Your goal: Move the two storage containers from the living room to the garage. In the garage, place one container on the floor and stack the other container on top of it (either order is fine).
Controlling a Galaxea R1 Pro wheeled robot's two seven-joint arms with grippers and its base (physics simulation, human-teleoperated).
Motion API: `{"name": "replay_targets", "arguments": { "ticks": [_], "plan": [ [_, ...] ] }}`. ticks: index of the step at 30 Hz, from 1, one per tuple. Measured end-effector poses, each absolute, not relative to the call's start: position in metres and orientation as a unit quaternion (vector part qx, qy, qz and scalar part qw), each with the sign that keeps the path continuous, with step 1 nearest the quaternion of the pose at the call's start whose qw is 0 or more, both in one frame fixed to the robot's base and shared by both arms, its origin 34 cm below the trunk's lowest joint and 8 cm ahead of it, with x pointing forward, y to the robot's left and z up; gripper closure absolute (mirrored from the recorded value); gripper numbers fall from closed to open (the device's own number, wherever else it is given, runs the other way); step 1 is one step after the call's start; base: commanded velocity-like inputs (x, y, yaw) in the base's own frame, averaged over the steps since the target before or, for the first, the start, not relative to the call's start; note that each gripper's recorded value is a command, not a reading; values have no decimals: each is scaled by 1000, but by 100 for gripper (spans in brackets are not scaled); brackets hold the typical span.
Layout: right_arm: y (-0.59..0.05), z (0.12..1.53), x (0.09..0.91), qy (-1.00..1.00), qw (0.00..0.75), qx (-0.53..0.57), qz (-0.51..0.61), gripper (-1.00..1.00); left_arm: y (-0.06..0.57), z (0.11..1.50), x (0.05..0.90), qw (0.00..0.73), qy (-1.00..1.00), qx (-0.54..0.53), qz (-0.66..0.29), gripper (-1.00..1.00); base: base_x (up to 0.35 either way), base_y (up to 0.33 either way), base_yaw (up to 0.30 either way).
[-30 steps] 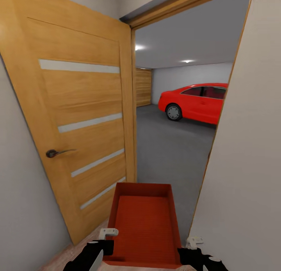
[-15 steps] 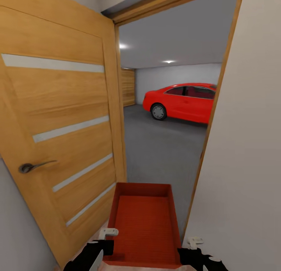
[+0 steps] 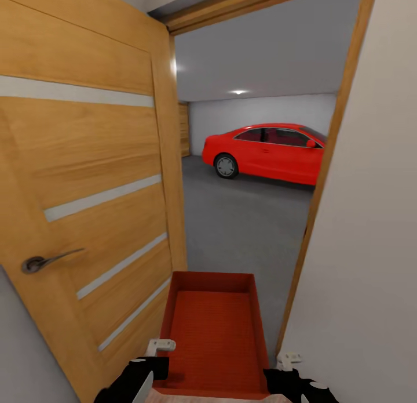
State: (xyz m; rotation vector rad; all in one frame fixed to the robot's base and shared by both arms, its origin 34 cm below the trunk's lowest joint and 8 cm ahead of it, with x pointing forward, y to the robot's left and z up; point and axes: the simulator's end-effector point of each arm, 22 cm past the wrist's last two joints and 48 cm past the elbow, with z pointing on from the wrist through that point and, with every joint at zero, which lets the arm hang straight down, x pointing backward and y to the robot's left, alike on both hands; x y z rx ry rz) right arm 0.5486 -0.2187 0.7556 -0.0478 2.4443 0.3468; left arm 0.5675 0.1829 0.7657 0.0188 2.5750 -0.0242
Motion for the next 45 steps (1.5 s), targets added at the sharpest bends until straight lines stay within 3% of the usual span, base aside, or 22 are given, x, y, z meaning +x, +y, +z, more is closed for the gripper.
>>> {"name": "replay_targets", "arguments": {
  "ticks": [32, 45],
  "plan": [
    [-219, 756, 549, 934, 330, -18, 133, 100, 183, 766, 568, 279, 960, 7, -9, 100, 51, 46, -2],
    [-219, 756, 548, 935, 330, -18, 133, 100, 183, 766, 568, 279, 960, 7, -10, 100, 0, 0, -255]
  ]
}}
